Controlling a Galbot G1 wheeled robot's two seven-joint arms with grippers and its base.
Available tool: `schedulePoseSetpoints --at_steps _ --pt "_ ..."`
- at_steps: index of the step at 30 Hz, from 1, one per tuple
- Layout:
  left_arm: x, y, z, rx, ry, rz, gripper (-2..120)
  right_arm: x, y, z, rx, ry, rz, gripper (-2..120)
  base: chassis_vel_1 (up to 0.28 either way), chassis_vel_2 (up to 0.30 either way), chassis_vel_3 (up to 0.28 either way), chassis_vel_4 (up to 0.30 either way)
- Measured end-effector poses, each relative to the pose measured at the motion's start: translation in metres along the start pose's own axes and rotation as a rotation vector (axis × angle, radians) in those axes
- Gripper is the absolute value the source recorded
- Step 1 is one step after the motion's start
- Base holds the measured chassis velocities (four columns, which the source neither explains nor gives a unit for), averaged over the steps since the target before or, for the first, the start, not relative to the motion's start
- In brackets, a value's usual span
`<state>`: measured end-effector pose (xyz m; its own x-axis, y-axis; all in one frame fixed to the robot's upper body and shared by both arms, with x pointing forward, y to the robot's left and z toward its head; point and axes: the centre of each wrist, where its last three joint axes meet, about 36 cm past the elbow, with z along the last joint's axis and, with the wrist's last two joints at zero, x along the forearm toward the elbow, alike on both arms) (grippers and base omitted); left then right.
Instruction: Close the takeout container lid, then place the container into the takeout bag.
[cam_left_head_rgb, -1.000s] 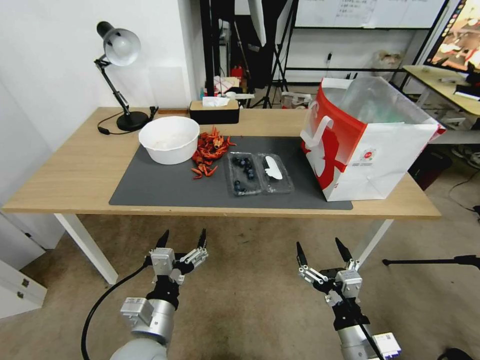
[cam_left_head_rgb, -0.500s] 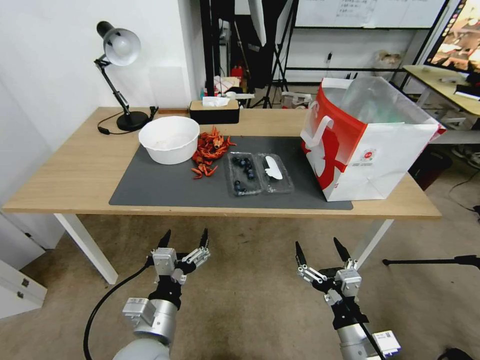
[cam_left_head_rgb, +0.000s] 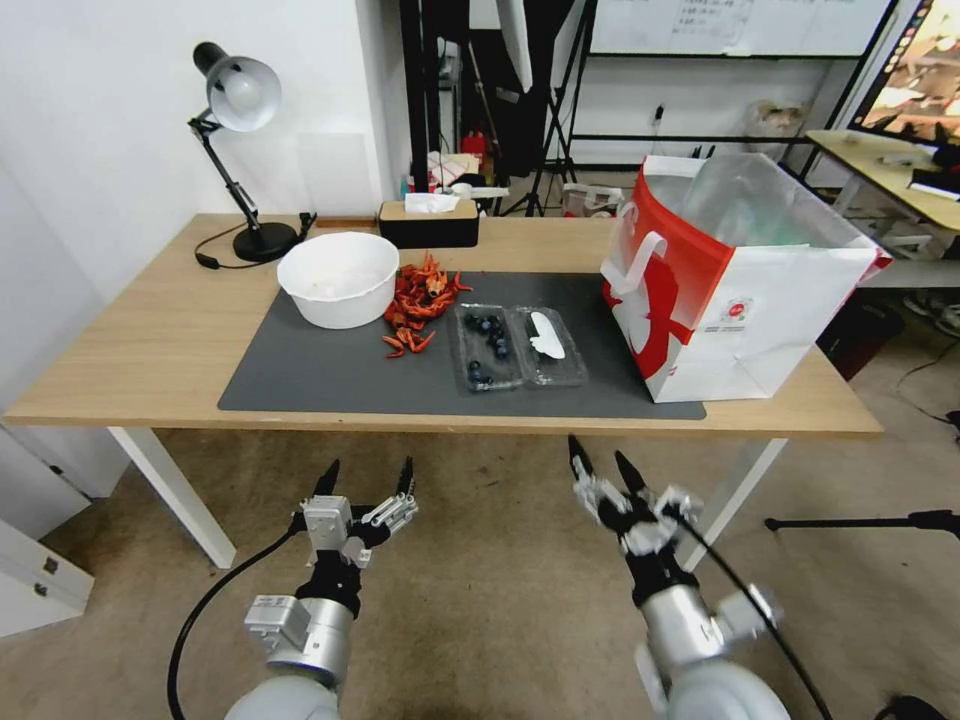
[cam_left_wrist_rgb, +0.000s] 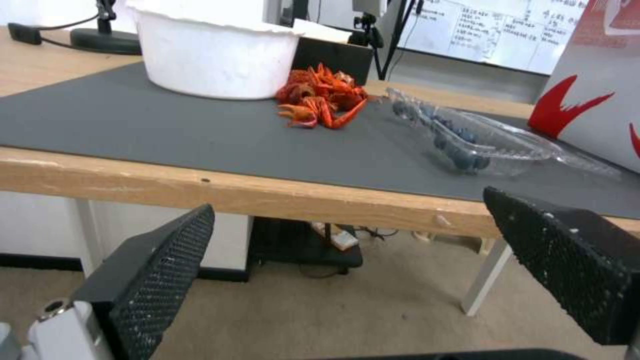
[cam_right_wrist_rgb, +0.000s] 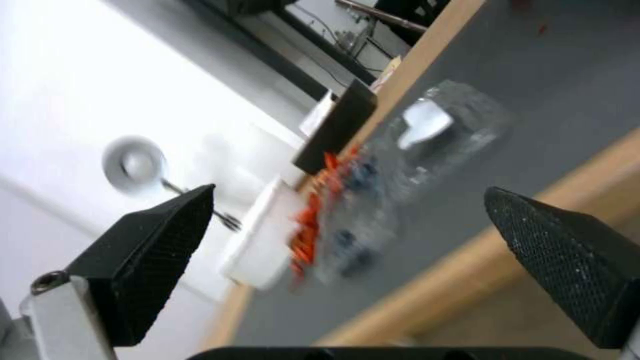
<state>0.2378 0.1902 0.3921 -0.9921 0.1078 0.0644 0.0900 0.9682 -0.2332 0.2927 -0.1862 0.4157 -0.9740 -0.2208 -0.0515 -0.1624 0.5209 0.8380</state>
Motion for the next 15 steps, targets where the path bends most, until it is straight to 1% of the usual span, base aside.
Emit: schedulePoseSetpoints --at_steps 1,2,3,4,6,7,10,15 --pt "0.000 0.000 0.000 0.000 0.000 0.000 100 -0.003 0.001 -0.001 -0.016 -0.002 0.001 100 0.000 0.000 0.000 0.000" --pt "0.000 0.000 0.000 0.000 0.000 -0.001 100 -0.015 0.004 -0.002 -0.072 -0.005 0.011 100 0.000 0.000 0.000 0.000" --pt "0.000 0.000 0.000 0.000 0.000 -0.001 100 -0.022 0.004 -0.003 -0.103 -0.006 0.019 100 0.000 0.000 0.000 0.000" --pt "0.000 0.000 0.000 0.000 0.000 -0.001 100 -0.022 0.004 -0.003 -0.103 -0.006 0.019 100 0.000 0.000 0.000 0.000" --pt "0.000 0.000 0.000 -0.001 0.000 -0.002 100 -0.038 0.006 -0.005 -0.176 0.005 0.047 100 0.000 0.000 0.000 0.000" --pt "0.000 0.000 0.000 -0.001 0.000 -0.002 100 -0.038 0.006 -0.005 -0.176 0.005 0.047 100 0.000 0.000 0.000 0.000" --pt "0.000 0.000 0.001 -0.004 0.001 -0.002 100 -0.063 0.008 -0.012 -0.279 0.035 0.078 100 0.000 0.000 0.000 0.000" --pt "0.001 0.001 0.000 -0.007 0.001 -0.006 100 -0.082 0.010 -0.014 -0.325 0.060 0.095 100 0.000 0.000 0.000 0.000"
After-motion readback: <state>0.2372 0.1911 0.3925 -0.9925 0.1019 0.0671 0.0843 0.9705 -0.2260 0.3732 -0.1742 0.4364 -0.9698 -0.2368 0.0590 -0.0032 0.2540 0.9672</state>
